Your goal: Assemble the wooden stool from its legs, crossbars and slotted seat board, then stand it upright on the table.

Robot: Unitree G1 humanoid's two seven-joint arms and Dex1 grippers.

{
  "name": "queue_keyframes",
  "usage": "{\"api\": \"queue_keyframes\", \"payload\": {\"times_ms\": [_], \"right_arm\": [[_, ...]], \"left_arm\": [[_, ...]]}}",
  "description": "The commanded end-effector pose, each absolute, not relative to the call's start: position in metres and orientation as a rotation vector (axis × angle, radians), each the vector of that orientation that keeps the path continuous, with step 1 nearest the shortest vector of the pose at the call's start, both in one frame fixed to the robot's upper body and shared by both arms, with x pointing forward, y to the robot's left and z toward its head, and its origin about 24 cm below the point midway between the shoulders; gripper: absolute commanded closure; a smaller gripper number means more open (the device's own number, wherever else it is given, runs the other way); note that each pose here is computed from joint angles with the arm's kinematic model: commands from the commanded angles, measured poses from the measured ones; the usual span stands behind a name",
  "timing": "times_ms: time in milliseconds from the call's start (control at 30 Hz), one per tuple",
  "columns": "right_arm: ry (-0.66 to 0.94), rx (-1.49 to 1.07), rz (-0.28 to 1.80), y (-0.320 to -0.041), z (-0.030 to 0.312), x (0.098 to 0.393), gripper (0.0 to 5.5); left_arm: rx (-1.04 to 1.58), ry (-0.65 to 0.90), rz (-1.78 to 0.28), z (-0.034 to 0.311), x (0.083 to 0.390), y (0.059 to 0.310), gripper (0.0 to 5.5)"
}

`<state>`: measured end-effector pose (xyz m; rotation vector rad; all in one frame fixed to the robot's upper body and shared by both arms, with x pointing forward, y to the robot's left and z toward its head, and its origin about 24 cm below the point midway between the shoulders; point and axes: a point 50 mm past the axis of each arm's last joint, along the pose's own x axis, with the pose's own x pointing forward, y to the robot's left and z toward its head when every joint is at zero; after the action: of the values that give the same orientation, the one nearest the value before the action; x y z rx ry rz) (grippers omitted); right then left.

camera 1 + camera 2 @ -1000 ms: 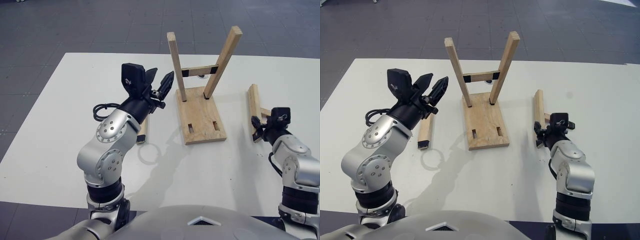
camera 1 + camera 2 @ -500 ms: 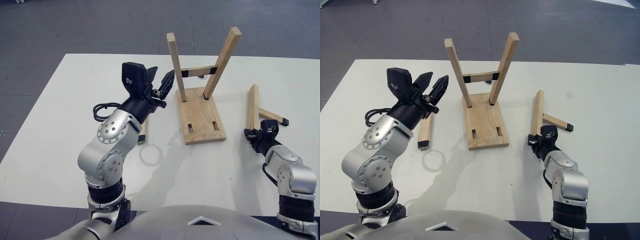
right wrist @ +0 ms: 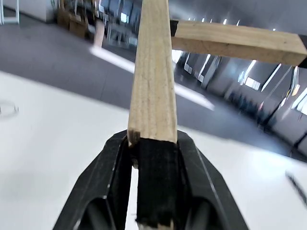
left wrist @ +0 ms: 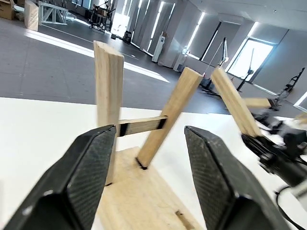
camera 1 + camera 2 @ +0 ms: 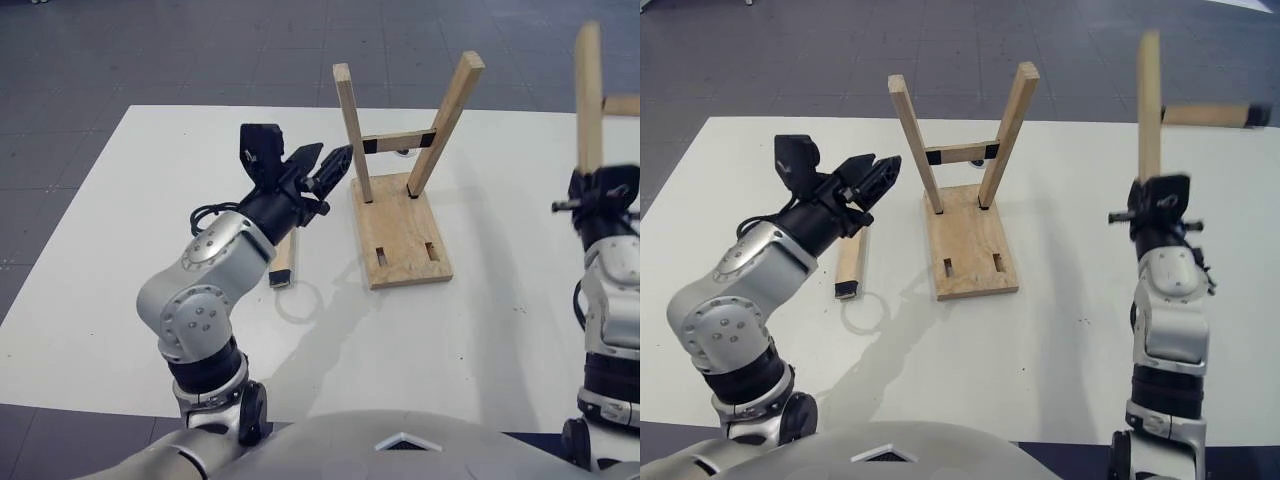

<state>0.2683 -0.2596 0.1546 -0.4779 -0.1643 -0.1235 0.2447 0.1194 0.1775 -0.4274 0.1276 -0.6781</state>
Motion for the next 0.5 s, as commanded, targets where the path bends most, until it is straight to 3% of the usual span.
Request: {"api": "queue_keyframes", "payload": {"times_ms": [33,133,267,500], "right_arm": [[-0.467,-0.604,0.056,-0.217,0.191,0.261,4.50],[-0.544,-0.618,0.247,-0.184,0.186,0.256,4.50],[-0.628,-0.578,0.418,-0.147,0.185,0.256,4.50],[-0.698,-0.520,0.520,-0.121,0.197,0.253,4.50]], "left_arm": [[-0.488,0.154,-0.987,0.200,0.245,0.127,2.10],[-0.623,0.160,-1.166,0.215,0.248,0.137,1.59],[-0.895,0.184,-1.155,0.209,0.262,0.142,1.54],[-1.014,0.184,-1.116,0.211,0.266,0.135,1.54]]}}
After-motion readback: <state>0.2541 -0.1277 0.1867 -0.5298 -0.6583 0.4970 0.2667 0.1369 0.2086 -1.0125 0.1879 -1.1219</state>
